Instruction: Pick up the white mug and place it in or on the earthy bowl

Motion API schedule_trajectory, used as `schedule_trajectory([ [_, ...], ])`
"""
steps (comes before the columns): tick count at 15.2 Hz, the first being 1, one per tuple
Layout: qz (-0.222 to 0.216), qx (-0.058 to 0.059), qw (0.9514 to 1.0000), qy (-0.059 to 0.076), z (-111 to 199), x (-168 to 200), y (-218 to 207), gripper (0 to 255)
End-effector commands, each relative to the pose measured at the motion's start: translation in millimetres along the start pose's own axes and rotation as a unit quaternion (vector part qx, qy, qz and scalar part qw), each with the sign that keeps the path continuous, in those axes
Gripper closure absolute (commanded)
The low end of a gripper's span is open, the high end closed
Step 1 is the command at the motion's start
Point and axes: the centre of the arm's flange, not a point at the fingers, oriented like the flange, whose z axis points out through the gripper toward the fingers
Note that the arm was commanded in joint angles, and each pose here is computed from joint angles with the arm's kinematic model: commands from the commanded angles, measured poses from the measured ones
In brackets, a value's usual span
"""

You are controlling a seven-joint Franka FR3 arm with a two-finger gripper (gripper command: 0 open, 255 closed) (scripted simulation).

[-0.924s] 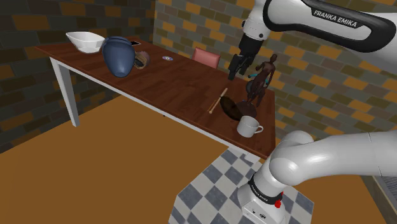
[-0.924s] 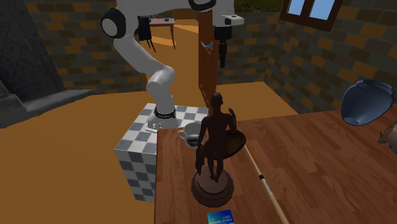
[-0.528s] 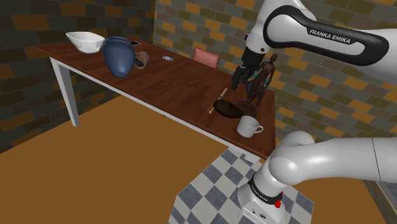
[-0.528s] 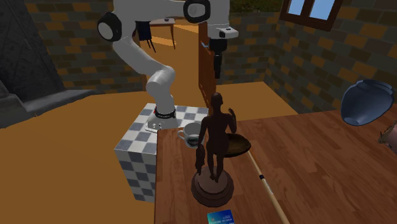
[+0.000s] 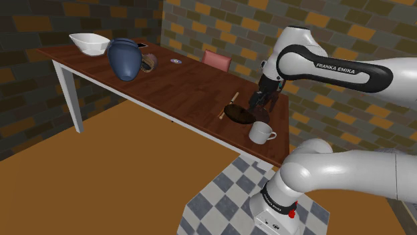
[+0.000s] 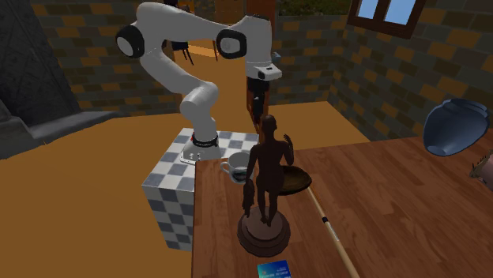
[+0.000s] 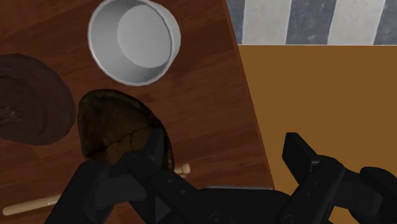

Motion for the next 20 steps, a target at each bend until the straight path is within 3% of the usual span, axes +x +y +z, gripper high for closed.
schedule_trajectory([
  [1,0.004,0.002,1.0000,-0.001,23.7,-11.3,10.3,0],
  [9,0.022,0.007,0.9997,-0.007,108.8,-52.2,54.5,0],
  [16,0.022,0.007,0.9997,-0.007,145.7,-52.7,53.9,0],
  [20,0.022,0.007,0.9997,-0.007,148.8,-52.7,53.9,0],
])
